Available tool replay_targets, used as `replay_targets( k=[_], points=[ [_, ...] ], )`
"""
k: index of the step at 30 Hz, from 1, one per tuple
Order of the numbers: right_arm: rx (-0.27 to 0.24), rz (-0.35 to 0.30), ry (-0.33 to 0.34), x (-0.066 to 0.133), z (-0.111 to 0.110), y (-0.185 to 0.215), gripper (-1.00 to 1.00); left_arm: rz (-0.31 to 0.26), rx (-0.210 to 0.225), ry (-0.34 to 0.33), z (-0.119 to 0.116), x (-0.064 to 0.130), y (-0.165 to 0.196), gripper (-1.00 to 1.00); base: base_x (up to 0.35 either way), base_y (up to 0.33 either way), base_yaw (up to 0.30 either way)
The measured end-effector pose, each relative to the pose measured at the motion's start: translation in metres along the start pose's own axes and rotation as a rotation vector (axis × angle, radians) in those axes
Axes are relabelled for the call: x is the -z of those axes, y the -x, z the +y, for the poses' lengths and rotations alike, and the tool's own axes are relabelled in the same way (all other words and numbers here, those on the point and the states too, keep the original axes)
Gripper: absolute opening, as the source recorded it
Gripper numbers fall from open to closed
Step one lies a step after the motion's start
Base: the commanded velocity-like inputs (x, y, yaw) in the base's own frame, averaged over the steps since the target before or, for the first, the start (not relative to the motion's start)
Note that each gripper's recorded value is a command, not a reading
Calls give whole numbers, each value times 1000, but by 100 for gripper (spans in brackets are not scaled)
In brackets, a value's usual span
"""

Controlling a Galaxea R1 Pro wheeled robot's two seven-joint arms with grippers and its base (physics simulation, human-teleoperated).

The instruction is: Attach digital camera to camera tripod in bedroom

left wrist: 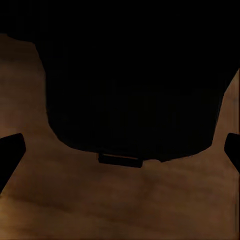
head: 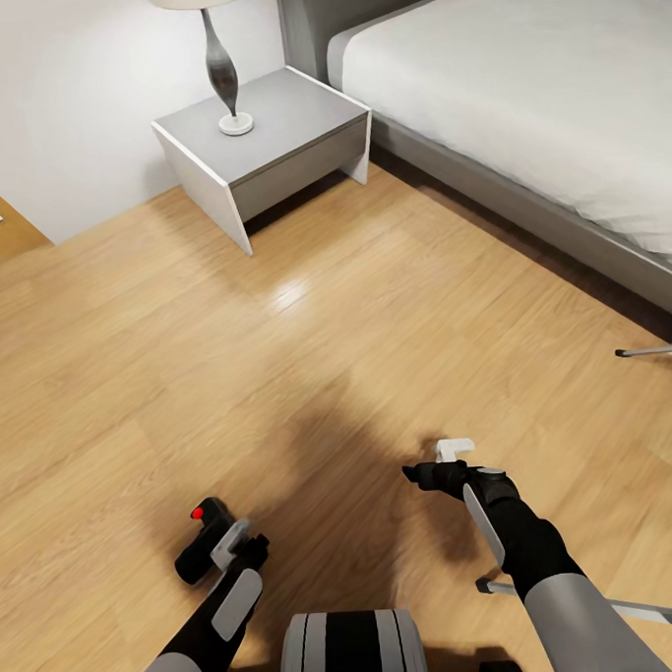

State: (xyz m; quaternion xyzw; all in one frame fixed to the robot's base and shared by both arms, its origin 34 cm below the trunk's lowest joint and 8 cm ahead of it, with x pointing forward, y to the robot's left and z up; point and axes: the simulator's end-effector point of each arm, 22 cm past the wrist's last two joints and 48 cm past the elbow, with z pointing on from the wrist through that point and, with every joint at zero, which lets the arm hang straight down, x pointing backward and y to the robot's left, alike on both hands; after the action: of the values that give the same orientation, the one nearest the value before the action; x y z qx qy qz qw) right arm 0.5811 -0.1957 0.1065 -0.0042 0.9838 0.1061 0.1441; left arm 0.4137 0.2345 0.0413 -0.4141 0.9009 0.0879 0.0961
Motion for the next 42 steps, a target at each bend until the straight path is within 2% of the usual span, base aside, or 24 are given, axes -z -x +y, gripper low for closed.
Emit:
replay_targets(
  k=[8, 42],
  points=[
    [0, -1, 0, 0, 0, 0, 100, -21, -2, -3, 0, 0, 4, 100, 0, 0, 0],
    [0, -2, 1, 0, 0, 1, 100, -43, -19, -18, -5, 1, 9, 100, 0, 0, 0]
  ],
)
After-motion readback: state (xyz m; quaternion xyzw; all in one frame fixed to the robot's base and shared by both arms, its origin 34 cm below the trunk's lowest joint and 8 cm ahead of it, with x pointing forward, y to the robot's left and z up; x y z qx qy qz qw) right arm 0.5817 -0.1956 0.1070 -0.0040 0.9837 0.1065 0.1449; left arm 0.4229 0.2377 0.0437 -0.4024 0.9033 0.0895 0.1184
